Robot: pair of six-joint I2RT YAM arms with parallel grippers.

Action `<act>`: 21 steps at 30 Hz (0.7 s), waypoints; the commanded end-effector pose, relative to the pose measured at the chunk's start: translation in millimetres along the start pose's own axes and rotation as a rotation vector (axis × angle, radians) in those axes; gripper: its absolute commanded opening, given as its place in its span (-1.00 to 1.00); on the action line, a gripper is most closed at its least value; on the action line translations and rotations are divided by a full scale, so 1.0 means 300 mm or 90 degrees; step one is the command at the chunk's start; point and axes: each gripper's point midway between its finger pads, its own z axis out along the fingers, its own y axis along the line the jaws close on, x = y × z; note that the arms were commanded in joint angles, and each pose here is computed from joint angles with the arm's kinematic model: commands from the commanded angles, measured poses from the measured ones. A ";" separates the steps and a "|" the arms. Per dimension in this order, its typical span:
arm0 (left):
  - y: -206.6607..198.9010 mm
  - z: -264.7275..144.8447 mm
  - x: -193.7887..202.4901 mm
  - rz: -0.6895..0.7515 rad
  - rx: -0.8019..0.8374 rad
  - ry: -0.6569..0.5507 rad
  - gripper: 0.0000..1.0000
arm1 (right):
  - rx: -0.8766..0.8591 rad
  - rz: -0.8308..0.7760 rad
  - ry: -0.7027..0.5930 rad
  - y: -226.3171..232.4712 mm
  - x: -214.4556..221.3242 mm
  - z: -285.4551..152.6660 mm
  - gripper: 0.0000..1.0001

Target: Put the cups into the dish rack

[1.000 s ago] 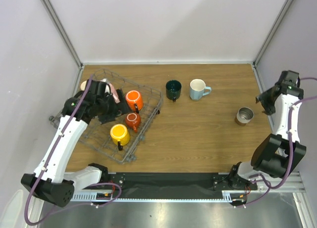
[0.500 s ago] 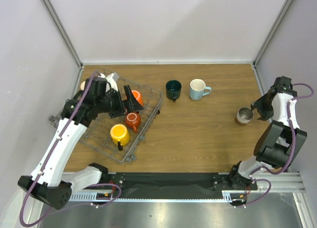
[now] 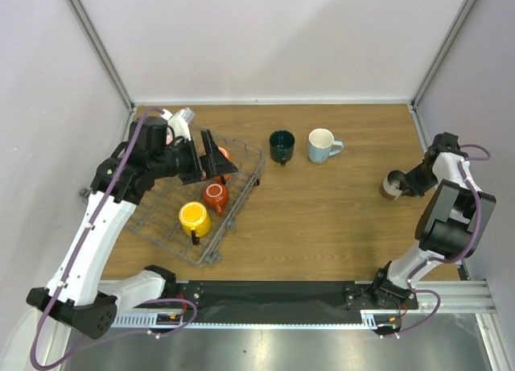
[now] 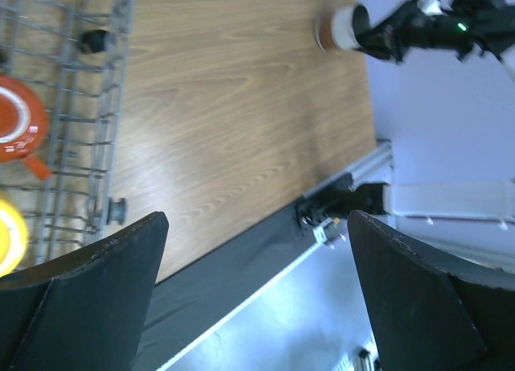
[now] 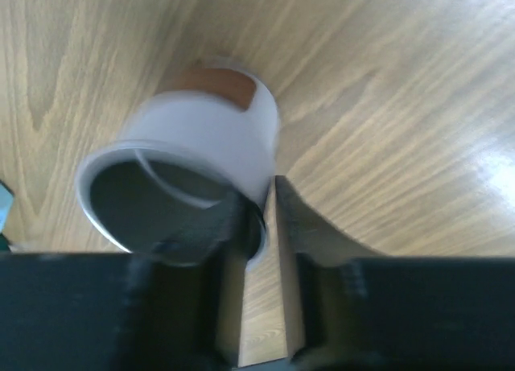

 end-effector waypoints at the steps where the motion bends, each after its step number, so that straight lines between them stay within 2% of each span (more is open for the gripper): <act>1: -0.108 -0.022 -0.025 0.038 0.085 -0.003 0.99 | -0.036 -0.006 -0.020 0.053 -0.023 -0.013 -0.64; 2: -0.124 -0.022 -0.021 0.039 0.103 0.004 1.00 | -0.042 -0.013 -0.019 0.066 -0.017 -0.022 -0.91; 3: -0.134 -0.015 -0.025 0.042 0.114 0.005 0.99 | -0.051 -0.020 -0.021 0.078 -0.013 -0.044 -1.00; 6: -0.177 -0.010 -0.029 0.047 0.157 0.010 1.00 | -0.088 -0.050 -0.005 0.140 0.034 -0.107 -1.00; 12: -0.292 -0.033 -0.048 0.056 0.271 0.019 1.00 | -0.269 -0.125 -0.030 0.384 0.139 -0.482 -1.00; 15: -0.361 -0.060 -0.066 0.060 0.341 0.016 1.00 | -0.442 -0.186 -0.015 0.557 0.259 -0.697 -1.00; 16: -0.387 -0.079 -0.056 0.052 0.371 0.033 1.00 | -0.533 -0.220 0.035 0.614 0.333 -0.779 -1.00; 17: -0.402 -0.088 -0.058 0.051 0.387 0.035 0.99 | -0.621 -0.233 0.041 0.683 0.357 -0.860 -1.00; 18: -0.421 -0.094 -0.068 0.063 0.414 0.024 1.00 | -0.685 -0.276 0.081 0.730 0.446 -0.928 -1.00; 19: -0.443 -0.113 -0.054 0.045 0.442 0.047 1.00 | -0.751 -0.311 0.136 0.750 0.515 -1.001 -1.00; 21: -0.464 -0.121 -0.058 0.048 0.485 0.045 1.00 | -0.859 -0.370 0.155 0.805 0.584 -1.132 -1.00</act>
